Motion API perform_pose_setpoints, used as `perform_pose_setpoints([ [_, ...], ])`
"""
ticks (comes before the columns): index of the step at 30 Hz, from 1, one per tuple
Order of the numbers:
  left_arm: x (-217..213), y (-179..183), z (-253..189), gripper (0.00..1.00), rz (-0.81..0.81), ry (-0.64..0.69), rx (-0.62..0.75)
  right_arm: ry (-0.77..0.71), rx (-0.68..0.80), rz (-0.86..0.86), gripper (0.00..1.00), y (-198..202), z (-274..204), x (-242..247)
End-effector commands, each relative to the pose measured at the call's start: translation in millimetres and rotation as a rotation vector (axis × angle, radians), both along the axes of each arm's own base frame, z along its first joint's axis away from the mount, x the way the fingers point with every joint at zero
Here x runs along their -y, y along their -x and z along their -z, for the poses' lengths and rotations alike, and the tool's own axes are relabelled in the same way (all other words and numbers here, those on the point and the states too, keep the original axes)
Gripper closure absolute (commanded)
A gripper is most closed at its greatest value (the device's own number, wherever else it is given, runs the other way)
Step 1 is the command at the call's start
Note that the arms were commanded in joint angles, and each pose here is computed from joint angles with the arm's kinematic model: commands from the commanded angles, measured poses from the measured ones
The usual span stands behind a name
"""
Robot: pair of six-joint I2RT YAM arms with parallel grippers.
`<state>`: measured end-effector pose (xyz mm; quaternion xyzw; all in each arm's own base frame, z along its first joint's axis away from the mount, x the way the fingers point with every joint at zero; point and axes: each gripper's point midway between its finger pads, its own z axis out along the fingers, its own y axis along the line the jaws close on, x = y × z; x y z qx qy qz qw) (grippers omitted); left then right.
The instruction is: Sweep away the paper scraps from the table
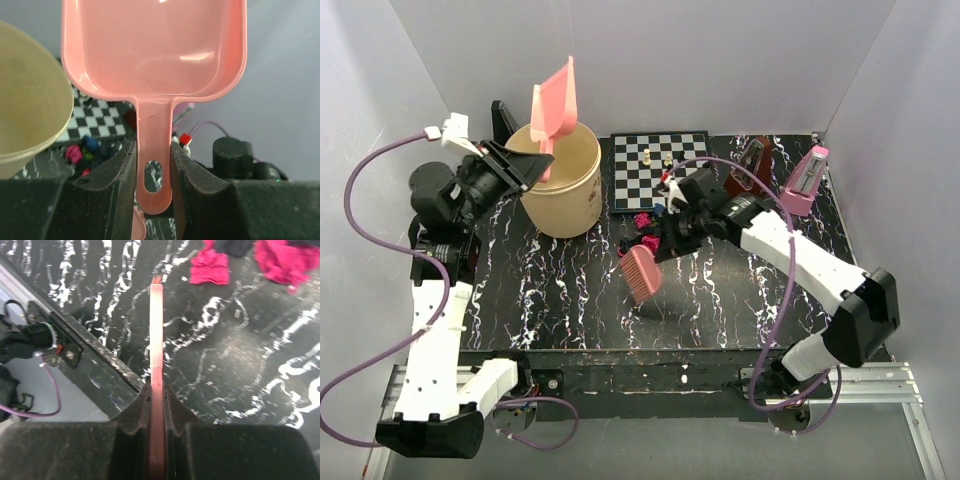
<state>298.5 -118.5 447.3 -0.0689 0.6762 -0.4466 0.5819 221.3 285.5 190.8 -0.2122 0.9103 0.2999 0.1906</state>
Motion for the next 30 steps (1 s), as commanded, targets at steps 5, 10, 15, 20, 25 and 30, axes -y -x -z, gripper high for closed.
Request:
perform_pose_setpoints([
  [5,15,0,66,1.00,-0.078,-0.334,-0.099,-0.155,-0.107,0.001,0.99,-31,-23,-85],
  [10,19,10,71,1.00,-0.081,-0.418,-0.062,-0.002,-0.155,0.168,0.99,-72,15,-93],
  [15,24,18,89,1.00,-0.064,-0.494,-0.067,0.211,-0.100,0.316,0.99,-102,44,-64],
  [20,24,22,102,1.00,-0.052,-0.554,-0.073,0.390,-0.070,0.434,0.99,-115,62,-9],
  [25,29,28,111,1.00,-0.016,-0.582,-0.069,0.458,0.002,0.489,0.99,-112,51,35],
  [30,43,37,126,1.00,0.051,-0.615,-0.073,0.244,0.021,0.312,0.99,-100,7,15],
])
